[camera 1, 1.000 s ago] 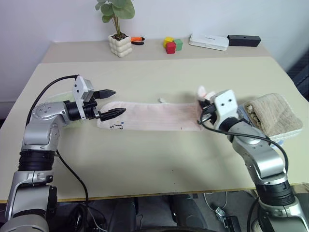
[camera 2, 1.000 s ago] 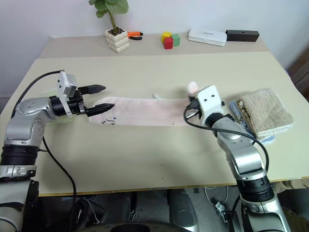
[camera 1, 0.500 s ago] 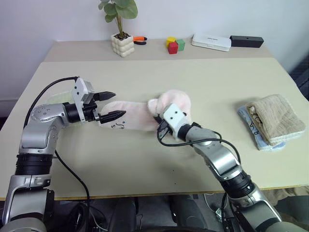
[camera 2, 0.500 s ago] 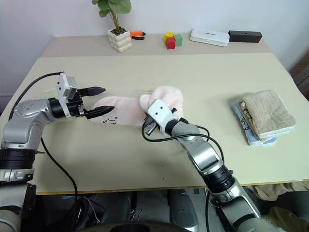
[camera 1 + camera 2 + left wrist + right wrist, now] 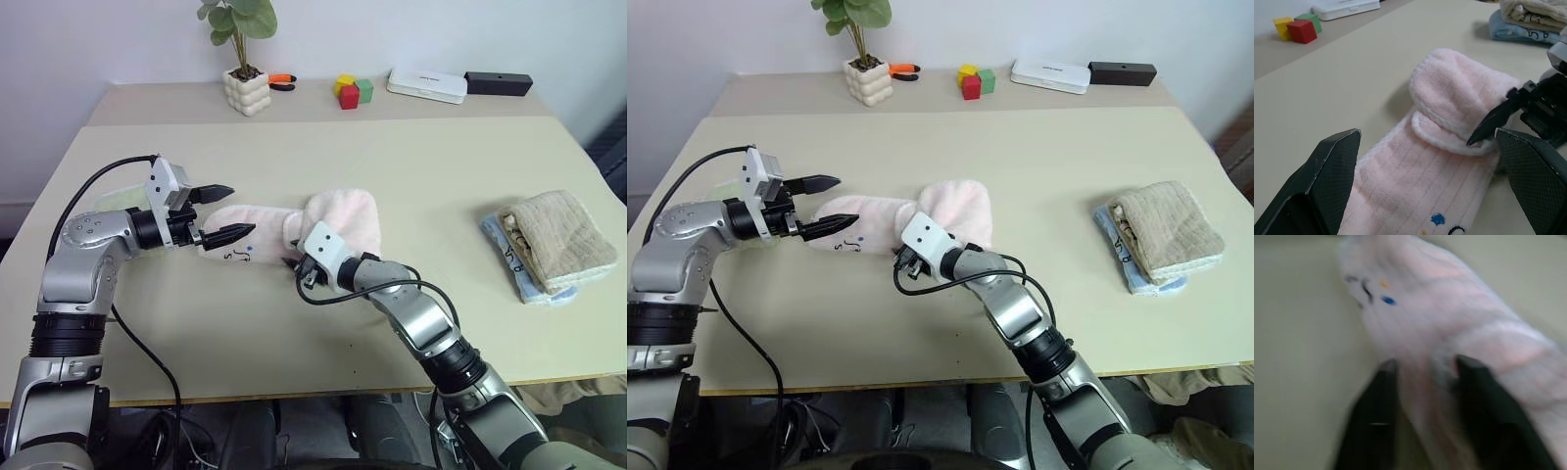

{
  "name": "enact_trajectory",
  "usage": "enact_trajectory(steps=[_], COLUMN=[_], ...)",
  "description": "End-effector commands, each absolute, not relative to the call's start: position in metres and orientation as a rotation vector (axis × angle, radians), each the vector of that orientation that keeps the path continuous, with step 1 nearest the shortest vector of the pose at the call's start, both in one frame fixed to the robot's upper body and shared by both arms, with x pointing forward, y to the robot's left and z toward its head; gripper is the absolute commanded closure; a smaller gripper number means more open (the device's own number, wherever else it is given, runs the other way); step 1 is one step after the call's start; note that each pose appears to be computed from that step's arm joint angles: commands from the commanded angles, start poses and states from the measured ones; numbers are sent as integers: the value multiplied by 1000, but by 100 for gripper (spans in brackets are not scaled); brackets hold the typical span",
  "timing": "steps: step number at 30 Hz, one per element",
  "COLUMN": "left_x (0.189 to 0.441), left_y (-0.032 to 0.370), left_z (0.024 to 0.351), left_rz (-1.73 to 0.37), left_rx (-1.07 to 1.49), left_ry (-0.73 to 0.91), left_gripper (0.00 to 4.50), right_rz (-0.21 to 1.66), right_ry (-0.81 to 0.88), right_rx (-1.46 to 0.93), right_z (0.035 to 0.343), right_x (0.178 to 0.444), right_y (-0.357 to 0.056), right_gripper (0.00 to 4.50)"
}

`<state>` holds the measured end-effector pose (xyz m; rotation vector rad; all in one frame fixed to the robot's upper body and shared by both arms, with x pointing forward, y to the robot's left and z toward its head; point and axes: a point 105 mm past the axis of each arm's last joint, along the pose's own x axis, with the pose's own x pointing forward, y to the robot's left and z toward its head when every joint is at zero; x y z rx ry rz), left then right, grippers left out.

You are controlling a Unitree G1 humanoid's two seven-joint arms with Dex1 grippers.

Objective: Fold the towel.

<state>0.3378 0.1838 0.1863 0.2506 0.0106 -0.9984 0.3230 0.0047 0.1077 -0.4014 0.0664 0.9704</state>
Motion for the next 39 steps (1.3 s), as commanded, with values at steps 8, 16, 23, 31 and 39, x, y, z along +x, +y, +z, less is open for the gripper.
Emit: enact_trajectory(steps=[8, 16, 23, 31, 39], left_x=[337, 338, 337, 337, 337], left_y=[184, 181, 182, 179, 179], left_z=[197, 198, 197, 195, 196], left_rz=[-999, -998, -997, -998, -993], left_rx=[260, 263, 271, 265, 263], left_ry=[-43, -53, -50, -46, -46], left_gripper=[0, 0, 0, 0, 0], right_rz=[877, 457, 472, 588, 739], right_ry=[-215, -185, -132, 9, -2], right_rx=[49, -44, -170, -246, -319], right_z=[220, 198, 151, 82, 78], right_x=[342, 394, 384, 361, 349], right_y=[-26, -87, -85, -55, -33], right_gripper=[4, 244, 445, 445, 393])
